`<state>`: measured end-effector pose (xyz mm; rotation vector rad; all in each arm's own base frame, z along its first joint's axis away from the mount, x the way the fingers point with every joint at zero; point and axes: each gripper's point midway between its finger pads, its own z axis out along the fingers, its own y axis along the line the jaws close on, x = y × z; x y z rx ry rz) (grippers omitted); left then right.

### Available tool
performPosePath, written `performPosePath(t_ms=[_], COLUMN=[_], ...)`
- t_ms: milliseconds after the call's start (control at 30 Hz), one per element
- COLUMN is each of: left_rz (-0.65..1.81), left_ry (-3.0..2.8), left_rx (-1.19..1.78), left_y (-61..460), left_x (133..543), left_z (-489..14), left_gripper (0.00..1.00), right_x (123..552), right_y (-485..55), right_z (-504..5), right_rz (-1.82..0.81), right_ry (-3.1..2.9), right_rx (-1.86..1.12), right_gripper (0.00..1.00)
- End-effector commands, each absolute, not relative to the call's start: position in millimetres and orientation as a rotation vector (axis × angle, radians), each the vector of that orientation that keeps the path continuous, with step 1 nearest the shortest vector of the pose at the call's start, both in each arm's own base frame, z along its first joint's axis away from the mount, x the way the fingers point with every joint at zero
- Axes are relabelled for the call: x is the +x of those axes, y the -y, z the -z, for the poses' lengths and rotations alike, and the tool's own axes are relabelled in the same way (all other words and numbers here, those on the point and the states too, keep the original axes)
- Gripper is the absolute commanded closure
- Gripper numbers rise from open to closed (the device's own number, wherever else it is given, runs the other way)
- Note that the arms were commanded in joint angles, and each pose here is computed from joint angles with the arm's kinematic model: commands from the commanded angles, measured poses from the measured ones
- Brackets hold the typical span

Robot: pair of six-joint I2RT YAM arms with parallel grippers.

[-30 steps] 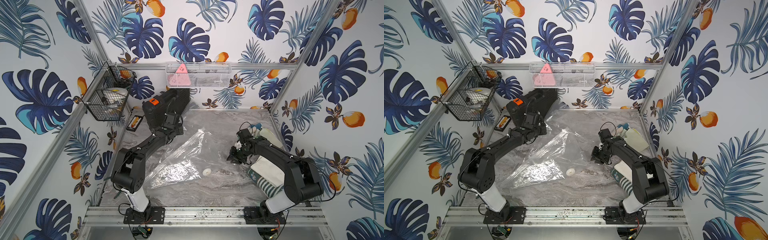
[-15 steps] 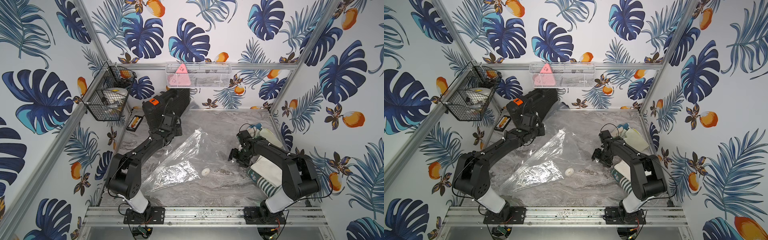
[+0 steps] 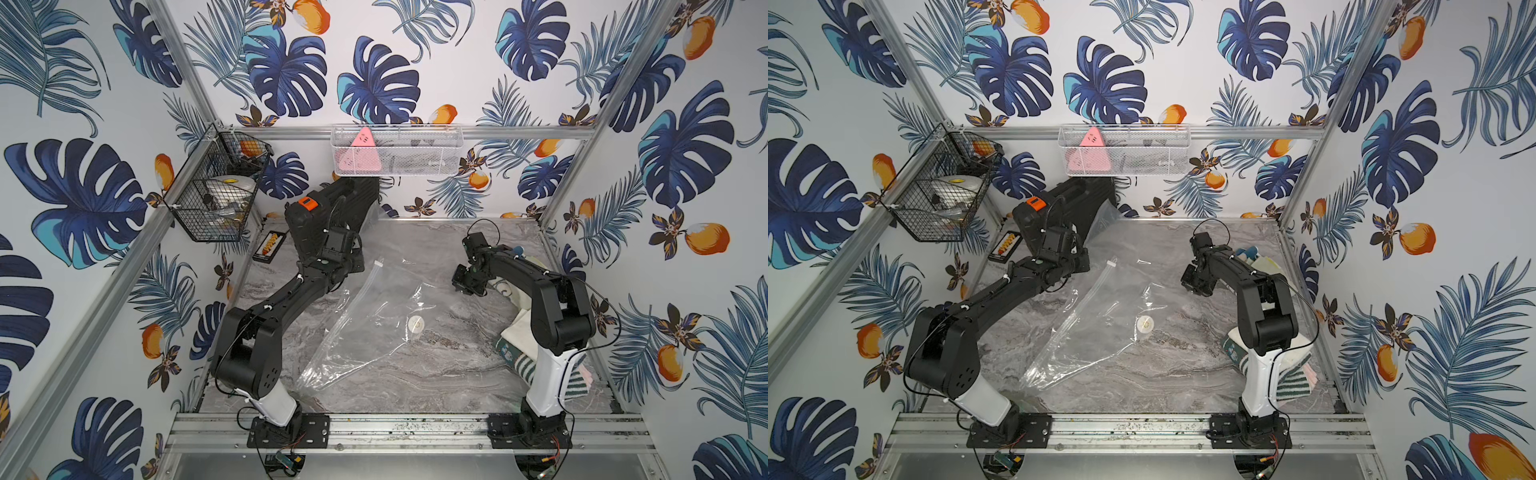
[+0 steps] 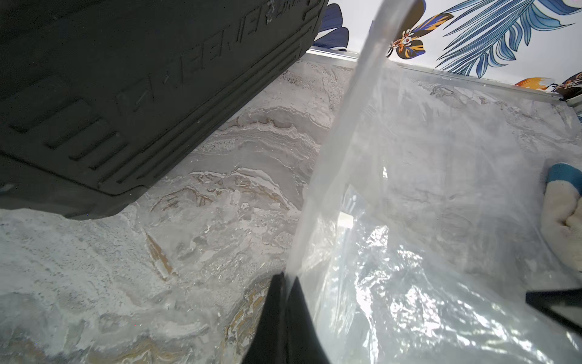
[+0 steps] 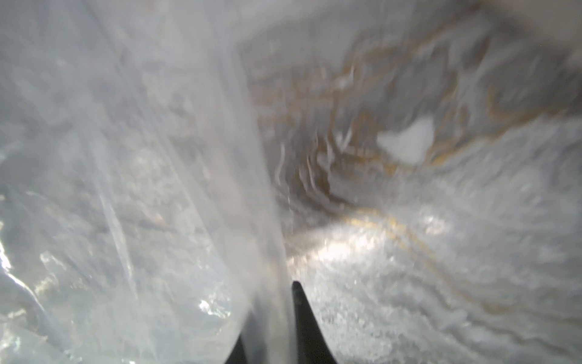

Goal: Place the folded towel into the vacuum bag
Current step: Adjust the vacuum bag at the center of the board.

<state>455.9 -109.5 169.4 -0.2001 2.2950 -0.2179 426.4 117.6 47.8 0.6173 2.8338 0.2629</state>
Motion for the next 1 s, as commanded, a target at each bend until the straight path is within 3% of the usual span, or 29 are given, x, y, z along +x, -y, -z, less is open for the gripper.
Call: performPosePath(t_ms=[0,67,133,267,367,567,767,900,967], left_rz=[0.211,0.207,0.205,0.223,0.288,0.366,0.358,0.431,0.451], left_ry=[-2.284,-2.326,-2.375,-2.494,-2.558,-2.785,-2.82,-2.841,-2.85], left_rx=[-0.219,-0.243,-0.251,-0.208,-0.132,-0.083,-0.095,-0.121,-0.128], left_y=[106,104,102,104,116,134,136,146,151], left_x=[457,451,440,409,384,332,330,332,333], left_z=[-178,-178,-177,-175,-165,-91,-55,-37,-29], left_gripper=[0.96,0.71,0.54,0.31,0.23,0.23,0.26,0.35,0.44], right_x=[457,471,475,474,470,464,460,459,458], right_y=[-89,-90,-91,-87,-88,-86,-86,-84,-82], right_z=[-45,-38,-29,-17,-12,-4,5,8,10], right_rz=[-0.084,-0.14,-0.162,-0.189,-0.225,-0.243,-0.265,-0.273,-0.279], right_ry=[-2.755,-2.763,-2.798,-2.812,-2.822,-2.838,-2.855,-2.861,-2.861], right_rx=[0.623,0.637,0.656,0.691,0.706,0.724,0.756,0.767,0.786], right_gripper=[0.82,0.8,0.79,0.78,0.78,0.77,0.77,0.77,0.78])
